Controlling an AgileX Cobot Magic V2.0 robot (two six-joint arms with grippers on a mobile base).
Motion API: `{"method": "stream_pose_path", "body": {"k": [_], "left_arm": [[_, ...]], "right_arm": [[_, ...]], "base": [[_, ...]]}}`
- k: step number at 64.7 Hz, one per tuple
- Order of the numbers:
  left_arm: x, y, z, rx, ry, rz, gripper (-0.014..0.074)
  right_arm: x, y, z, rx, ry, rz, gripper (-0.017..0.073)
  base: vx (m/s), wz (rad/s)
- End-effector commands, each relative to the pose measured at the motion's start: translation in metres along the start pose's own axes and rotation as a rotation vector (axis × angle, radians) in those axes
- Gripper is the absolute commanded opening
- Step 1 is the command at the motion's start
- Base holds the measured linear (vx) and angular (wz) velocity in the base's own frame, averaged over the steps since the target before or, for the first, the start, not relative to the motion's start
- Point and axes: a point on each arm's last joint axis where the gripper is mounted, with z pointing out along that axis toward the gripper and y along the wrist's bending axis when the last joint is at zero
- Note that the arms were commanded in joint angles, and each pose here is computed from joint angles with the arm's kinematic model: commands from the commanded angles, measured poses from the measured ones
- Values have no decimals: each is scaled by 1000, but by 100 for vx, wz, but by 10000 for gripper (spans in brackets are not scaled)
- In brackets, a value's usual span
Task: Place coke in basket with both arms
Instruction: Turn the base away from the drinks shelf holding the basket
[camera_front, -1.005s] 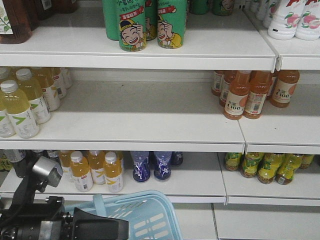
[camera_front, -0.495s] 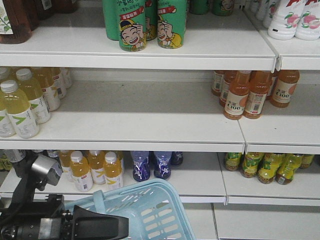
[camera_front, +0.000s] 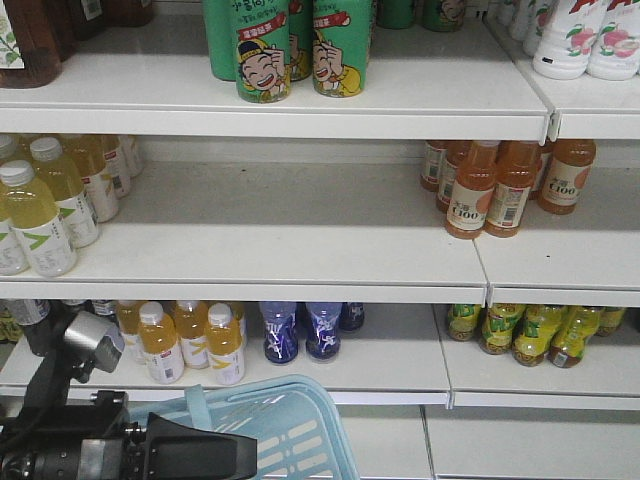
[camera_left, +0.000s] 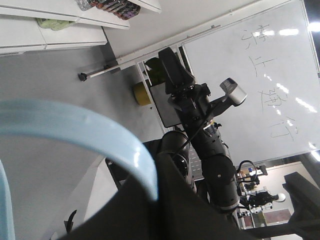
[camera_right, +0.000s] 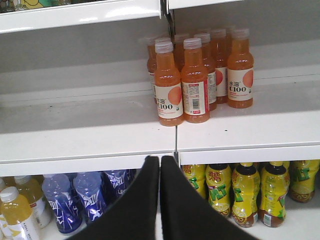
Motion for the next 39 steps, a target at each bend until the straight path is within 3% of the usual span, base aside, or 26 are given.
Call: {"method": "stream_pose_path", "body": {"k": [1, 39], "left_arm": [[2, -28, -3, 238, 40, 29, -7], [2, -28, -3, 238, 40, 29, -7]], "right_arm": [[-3, 0, -1, -2, -76, -8, -5], [-3, 0, -1, -2, -76, -8, -5]], "base": [[-1, -4], [-3, -16]]}}
